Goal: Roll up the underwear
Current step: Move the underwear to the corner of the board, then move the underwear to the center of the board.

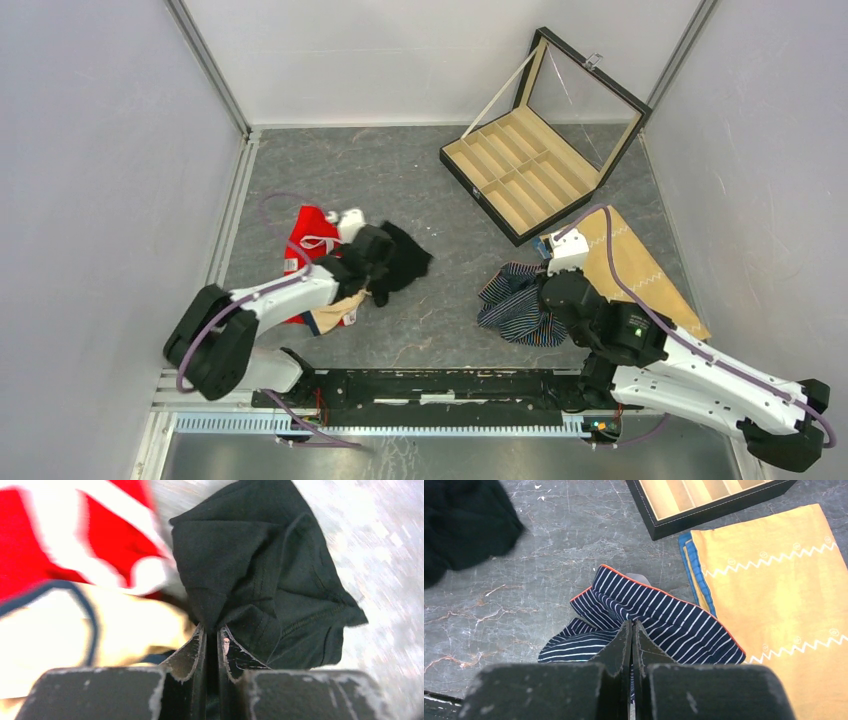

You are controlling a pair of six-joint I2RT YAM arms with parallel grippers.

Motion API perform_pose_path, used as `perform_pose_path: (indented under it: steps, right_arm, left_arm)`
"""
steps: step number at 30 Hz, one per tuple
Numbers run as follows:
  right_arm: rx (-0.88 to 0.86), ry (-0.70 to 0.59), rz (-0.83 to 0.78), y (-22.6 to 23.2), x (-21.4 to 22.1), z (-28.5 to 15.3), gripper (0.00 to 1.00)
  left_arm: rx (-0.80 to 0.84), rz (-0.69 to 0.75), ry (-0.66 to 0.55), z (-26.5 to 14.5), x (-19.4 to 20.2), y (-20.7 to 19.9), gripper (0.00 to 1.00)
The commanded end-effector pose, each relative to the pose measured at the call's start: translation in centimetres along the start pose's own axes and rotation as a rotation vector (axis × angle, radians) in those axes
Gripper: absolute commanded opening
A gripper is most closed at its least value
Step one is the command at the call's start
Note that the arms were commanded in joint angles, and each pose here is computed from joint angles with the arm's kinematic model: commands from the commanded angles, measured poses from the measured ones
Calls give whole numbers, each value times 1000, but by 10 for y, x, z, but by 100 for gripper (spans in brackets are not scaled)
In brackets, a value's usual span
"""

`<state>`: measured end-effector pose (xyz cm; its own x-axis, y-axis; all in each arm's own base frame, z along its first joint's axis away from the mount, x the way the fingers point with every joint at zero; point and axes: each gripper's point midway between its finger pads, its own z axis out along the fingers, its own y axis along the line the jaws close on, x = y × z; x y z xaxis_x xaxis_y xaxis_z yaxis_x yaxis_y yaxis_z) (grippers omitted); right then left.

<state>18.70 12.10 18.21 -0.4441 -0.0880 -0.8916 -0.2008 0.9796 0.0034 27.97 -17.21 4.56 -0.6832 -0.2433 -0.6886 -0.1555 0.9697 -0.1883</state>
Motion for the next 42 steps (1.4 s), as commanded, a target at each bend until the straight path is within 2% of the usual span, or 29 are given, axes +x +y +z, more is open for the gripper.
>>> perform_pose_path:
  steps: [1,5,9,11,12,16,20,25,28,30,32,35,39,42]
  right_arm:
    - [-35,-34,23,12,-11,4,0]
    - [-86,-17,4,27,-13,6,0]
    - [-131,-3,-34,41,-19,9,0]
    - [-148,-5,-46,47,-23,9,0]
    - [-159,-12,-49,50,-26,9,0]
    - [-268,-58,-67,75,-44,9,0]
    - [-417,-140,-58,112,-81,0,0]
    - [-472,-238,-43,138,-141,-9,0]
    - [-491,-284,-16,144,-156,-13,0]
    - [-466,-265,-4,141,-143,-5,0]
    - [-400,-192,4,130,-109,12,0]
    - [-273,-25,9,104,-24,40,1]
    - [-165,194,-49,73,76,56,29]
    - [-112,223,-51,55,99,56,44]
  left_arm:
    - [-247,-191,-93,-5,-27,82,4]
    - [-487,-364,-240,-15,-55,148,4]
    - [-628,-530,-304,-18,-76,199,6]
    - [-665,-581,-325,-20,-87,214,11]
    - [-659,-591,-329,-21,-96,215,18]
    - [-498,-568,-311,-17,-124,188,51]
    - [-273,-532,-293,-19,-134,150,76]
    - [-126,-499,-308,-41,-137,120,89]
    - [-70,-492,-320,-56,-140,109,95]
    - [-29,-480,-327,-67,-141,101,97]
    - [1,-471,-328,-75,-141,97,98]
    - [27,-456,-318,-81,-135,95,98]
    - [88,-414,-262,-79,-120,85,98]
    - [136,-374,-192,-71,-100,72,98]
